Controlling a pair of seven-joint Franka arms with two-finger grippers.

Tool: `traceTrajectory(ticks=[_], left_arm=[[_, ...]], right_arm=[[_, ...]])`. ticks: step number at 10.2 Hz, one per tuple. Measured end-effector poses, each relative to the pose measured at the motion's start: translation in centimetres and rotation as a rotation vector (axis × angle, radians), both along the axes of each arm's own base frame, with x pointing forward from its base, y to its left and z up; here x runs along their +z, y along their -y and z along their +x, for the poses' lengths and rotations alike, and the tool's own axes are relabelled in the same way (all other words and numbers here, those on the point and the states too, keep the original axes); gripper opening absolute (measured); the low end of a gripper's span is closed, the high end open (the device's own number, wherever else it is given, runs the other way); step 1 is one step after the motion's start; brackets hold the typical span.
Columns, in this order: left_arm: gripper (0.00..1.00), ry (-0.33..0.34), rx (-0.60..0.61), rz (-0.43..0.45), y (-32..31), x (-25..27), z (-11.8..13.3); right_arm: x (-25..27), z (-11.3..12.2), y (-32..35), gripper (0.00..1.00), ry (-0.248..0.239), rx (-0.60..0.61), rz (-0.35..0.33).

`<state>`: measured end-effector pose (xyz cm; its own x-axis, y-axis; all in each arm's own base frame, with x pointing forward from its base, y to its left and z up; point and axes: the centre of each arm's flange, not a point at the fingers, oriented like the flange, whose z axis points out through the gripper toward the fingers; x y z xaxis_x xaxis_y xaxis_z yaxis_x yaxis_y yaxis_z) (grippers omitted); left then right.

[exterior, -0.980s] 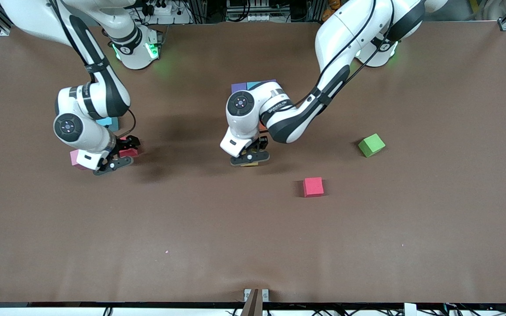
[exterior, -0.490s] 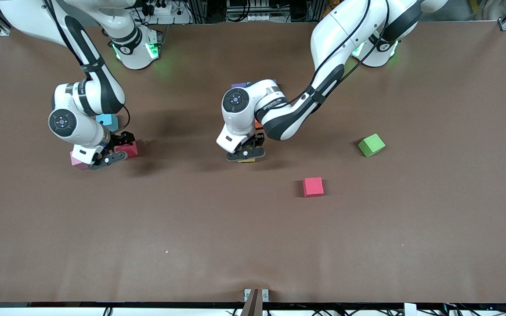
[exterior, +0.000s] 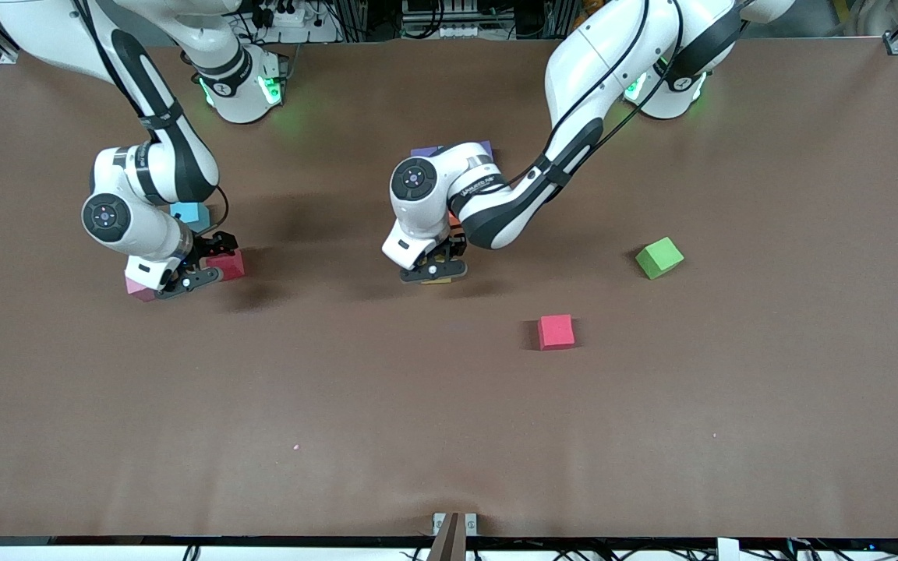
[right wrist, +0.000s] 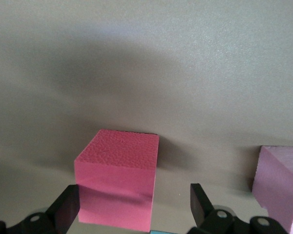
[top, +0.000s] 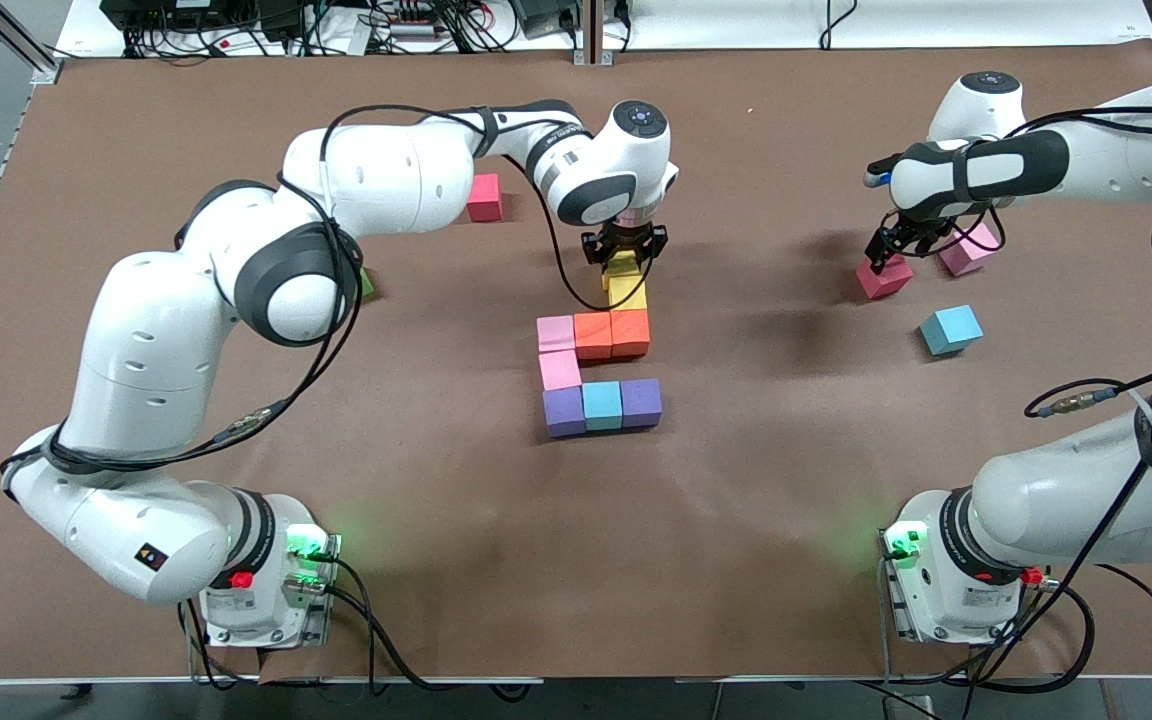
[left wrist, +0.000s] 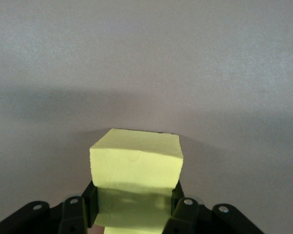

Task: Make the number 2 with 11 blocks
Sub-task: 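Place the yellow block with the left gripper while the right gripper grasps pink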

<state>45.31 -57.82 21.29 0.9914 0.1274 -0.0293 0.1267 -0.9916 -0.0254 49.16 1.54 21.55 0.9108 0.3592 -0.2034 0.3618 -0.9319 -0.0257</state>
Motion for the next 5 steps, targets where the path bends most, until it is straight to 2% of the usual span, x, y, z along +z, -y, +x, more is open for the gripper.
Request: traceTrajectory(ticks=[5], left_arm=[[0.6,0.0,-0.001,0.0,0.04,-0.01,-0.05]], right_arm=[[0.03,0.02,-0.23,1.0,0.0,-0.008,0.008]])
